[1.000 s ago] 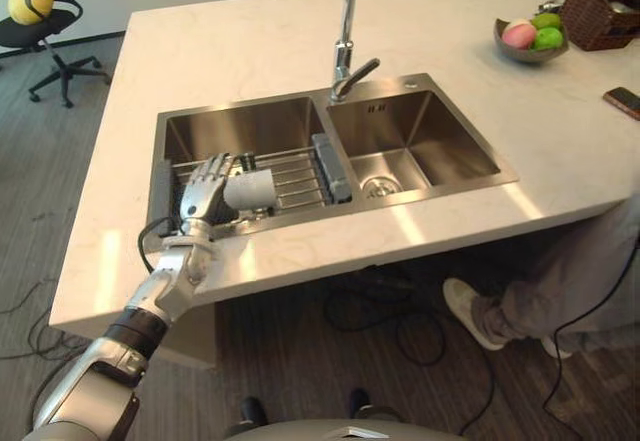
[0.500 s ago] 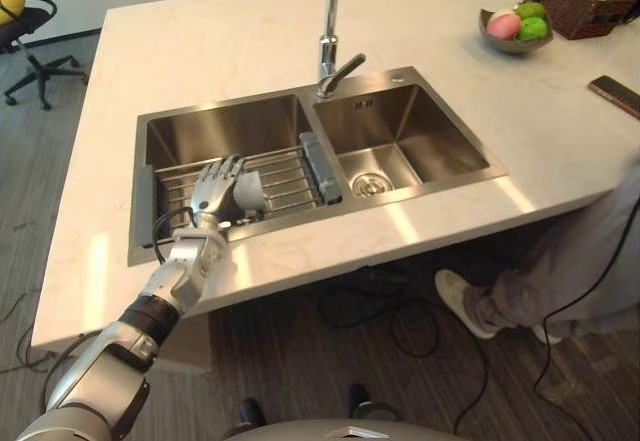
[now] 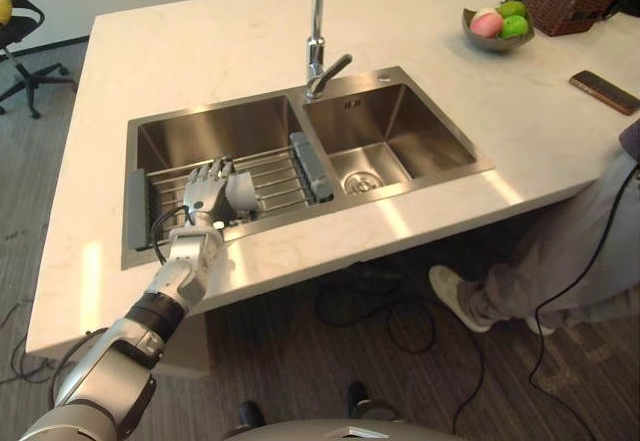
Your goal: Walk over to the sink, pick up the cup, carry it to the dishwasher, place the cup inside the dishwasher, then close the dishwasher door
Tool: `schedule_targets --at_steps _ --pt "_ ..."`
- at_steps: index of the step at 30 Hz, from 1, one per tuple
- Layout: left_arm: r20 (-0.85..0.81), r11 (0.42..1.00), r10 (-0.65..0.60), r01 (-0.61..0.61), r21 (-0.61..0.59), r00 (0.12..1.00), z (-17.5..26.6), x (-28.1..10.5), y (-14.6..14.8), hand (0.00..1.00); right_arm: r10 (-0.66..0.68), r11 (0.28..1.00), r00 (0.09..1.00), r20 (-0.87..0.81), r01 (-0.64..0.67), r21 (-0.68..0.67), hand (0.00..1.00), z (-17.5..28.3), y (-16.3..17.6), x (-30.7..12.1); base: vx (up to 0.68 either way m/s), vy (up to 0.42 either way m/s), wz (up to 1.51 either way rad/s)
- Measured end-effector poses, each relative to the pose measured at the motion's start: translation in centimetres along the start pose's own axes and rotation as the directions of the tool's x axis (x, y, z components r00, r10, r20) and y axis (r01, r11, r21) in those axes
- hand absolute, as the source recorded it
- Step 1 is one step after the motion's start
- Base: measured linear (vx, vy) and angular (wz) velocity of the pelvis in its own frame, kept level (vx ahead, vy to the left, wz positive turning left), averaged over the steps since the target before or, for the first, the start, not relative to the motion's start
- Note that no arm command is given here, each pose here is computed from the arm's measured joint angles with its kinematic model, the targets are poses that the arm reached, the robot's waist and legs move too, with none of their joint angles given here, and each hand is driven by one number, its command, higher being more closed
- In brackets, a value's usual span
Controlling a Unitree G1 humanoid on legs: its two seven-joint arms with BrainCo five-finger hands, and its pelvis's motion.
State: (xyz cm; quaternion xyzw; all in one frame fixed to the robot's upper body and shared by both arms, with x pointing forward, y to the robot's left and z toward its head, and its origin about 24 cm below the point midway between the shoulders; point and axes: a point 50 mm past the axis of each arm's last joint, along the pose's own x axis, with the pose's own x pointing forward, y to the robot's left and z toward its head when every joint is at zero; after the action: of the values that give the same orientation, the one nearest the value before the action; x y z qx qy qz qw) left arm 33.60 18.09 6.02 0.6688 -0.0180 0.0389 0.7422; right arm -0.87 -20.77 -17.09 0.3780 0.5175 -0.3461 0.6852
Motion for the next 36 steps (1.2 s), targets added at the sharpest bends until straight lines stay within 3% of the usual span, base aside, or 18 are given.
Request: schedule_targets --at_steps 6,10,26,36 --pt "0.033 0.998 -0.021 0.019 0.058 0.999 0.4 0.1 -0.2 0.0 -0.004 1.0 1.0 -0.007 0.004 0.004 0.0 0.2 -0.2 0.0 0.0 0.0 0.0" --pt "-0.053 0.976 -0.184 0.189 0.111 0.981 0.2 0.6 -0.3 0.0 -0.002 1.0 1.0 -0.012 0.002 -0.01 0.0 0.2 -0.1 0.0 0.0 0.0 0.0" --pt "-0.169 0.925 -0.264 0.299 0.235 0.95 -0.4 1.3 -0.1 0.0 -0.003 0.999 1.0 -0.009 0.003 -0.045 0.0 0.8 0.6 0.1 0.0 -0.001 -0.04" --pt "-0.057 0.878 -0.403 0.404 0.259 0.913 0.9 2.1 0.7 0.0 -0.022 0.997 1.0 -0.014 0.021 -0.075 0.0 1.0 0.6 0.1 0.0 -0.001 0.0"
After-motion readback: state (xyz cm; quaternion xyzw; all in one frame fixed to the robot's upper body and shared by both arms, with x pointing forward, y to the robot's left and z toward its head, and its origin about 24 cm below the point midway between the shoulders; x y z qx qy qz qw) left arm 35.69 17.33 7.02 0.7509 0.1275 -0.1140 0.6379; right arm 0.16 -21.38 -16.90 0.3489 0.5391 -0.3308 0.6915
